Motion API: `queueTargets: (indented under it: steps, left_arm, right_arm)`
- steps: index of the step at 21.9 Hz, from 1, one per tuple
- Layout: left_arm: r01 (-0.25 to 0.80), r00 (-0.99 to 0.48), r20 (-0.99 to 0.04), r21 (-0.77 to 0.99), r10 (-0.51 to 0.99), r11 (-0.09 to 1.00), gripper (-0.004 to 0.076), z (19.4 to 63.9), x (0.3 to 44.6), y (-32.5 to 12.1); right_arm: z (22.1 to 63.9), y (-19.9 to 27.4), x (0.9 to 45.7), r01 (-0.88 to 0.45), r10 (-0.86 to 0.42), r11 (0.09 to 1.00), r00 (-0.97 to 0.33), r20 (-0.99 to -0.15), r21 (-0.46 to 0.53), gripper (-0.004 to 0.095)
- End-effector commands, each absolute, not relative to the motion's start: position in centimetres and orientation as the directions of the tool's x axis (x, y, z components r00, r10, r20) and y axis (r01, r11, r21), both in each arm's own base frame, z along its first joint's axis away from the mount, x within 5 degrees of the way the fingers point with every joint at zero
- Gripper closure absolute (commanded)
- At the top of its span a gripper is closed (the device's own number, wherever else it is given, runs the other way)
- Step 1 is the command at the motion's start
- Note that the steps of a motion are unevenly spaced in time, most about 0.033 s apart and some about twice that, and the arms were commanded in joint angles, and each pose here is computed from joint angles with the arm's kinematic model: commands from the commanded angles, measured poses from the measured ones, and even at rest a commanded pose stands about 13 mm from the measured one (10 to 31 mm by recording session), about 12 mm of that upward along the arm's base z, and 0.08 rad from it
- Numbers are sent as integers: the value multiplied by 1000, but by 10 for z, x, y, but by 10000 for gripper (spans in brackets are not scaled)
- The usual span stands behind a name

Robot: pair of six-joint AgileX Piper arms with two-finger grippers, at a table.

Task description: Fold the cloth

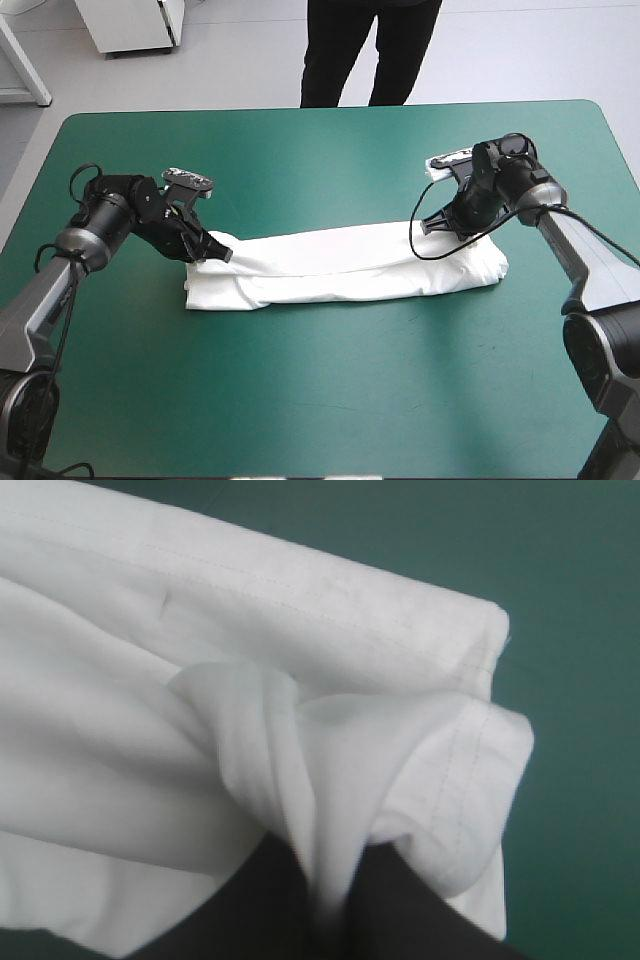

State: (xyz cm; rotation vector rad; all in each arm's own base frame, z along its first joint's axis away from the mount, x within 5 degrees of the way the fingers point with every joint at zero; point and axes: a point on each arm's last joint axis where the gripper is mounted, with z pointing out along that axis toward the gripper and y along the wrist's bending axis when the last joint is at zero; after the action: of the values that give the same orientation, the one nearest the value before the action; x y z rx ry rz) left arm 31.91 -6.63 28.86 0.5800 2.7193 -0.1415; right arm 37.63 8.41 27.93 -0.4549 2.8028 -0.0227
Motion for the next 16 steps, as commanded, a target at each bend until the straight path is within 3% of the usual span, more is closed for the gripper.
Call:
queueTargets:
  steps: [1,3,5,7,9,10,13,16]
  left_arm:
    - [401,-826,-431,0,362,916,696,291,333,-69]
    - [401,-833,-415,1,366,916,695,283,338,-69]
    - [402,-835,-412,0,366,916,692,283,338,-69]
    - [402,-829,-424,3,365,916,656,288,335,-69]
    - [407,-827,-418,14,375,913,546,291,333,-67]
    - [411,-832,-402,17,383,911,447,292,330,-66]
    - [403,-849,-368,14,379,915,348,298,322,-64]
    - [384,-860,-356,19,366,923,326,319,310,-61]
  right_arm:
    - [288,84,383,-317,-327,945,-884,-334,-85,924]
    - [276,86,385,-337,-340,939,-894,-292,-63,915]
    - [276,89,385,-358,-352,933,-889,-293,-35,843]
    - [285,88,387,-357,-354,933,-883,-308,-46,664]
    - [297,88,388,-345,-340,938,-883,-324,-45,466]
    - [306,86,388,-340,-335,939,-883,-330,-45,370]
    - [321,79,381,-320,-315,946,-885,-342,-45,331]
    - [343,69,369,-299,-294,953,-876,-383,-49,331]
